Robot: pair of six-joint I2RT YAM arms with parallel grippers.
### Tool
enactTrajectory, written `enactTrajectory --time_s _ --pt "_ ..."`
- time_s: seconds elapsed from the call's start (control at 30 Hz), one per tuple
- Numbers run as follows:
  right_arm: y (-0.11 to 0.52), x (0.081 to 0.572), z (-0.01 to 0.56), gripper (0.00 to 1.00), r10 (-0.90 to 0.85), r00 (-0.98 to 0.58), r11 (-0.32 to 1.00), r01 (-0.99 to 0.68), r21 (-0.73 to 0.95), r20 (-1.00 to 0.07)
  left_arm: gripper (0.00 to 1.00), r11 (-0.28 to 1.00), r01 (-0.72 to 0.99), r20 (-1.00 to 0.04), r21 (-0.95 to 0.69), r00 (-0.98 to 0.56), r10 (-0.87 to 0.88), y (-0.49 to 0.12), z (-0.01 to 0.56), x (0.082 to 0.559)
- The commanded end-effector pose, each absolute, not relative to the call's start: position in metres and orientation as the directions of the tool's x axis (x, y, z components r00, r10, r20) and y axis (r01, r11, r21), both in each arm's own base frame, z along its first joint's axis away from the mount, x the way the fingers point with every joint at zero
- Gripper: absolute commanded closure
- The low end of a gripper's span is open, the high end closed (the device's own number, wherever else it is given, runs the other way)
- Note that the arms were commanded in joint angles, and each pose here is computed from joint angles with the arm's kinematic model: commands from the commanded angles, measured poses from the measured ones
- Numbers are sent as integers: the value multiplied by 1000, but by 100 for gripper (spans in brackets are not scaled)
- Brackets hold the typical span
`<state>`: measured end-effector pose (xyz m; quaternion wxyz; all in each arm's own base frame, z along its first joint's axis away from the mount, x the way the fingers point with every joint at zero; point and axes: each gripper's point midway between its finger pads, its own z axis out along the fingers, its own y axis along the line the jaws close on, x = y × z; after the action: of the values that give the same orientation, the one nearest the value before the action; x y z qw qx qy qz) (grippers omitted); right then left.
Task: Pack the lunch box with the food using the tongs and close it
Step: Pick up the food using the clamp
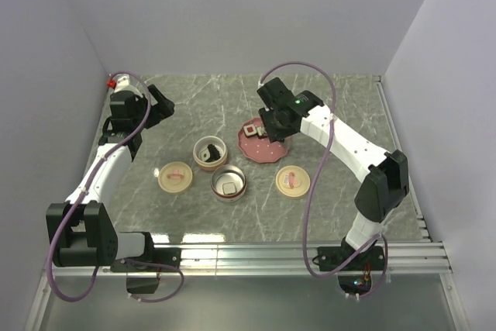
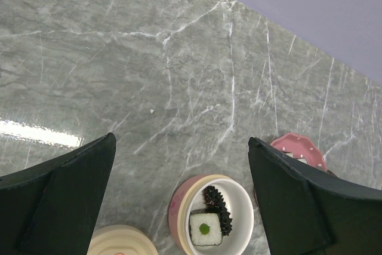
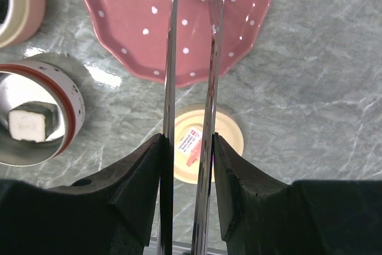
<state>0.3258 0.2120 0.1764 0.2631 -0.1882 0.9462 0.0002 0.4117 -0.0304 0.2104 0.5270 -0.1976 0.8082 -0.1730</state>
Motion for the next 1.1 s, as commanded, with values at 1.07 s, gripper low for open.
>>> enactTrajectory --time_s 1.07 --pt "242 323 149 53 -444 -785 886 -458 -77 -432 0 855 -88 -803 -511 -306 -512 -35 239 419"
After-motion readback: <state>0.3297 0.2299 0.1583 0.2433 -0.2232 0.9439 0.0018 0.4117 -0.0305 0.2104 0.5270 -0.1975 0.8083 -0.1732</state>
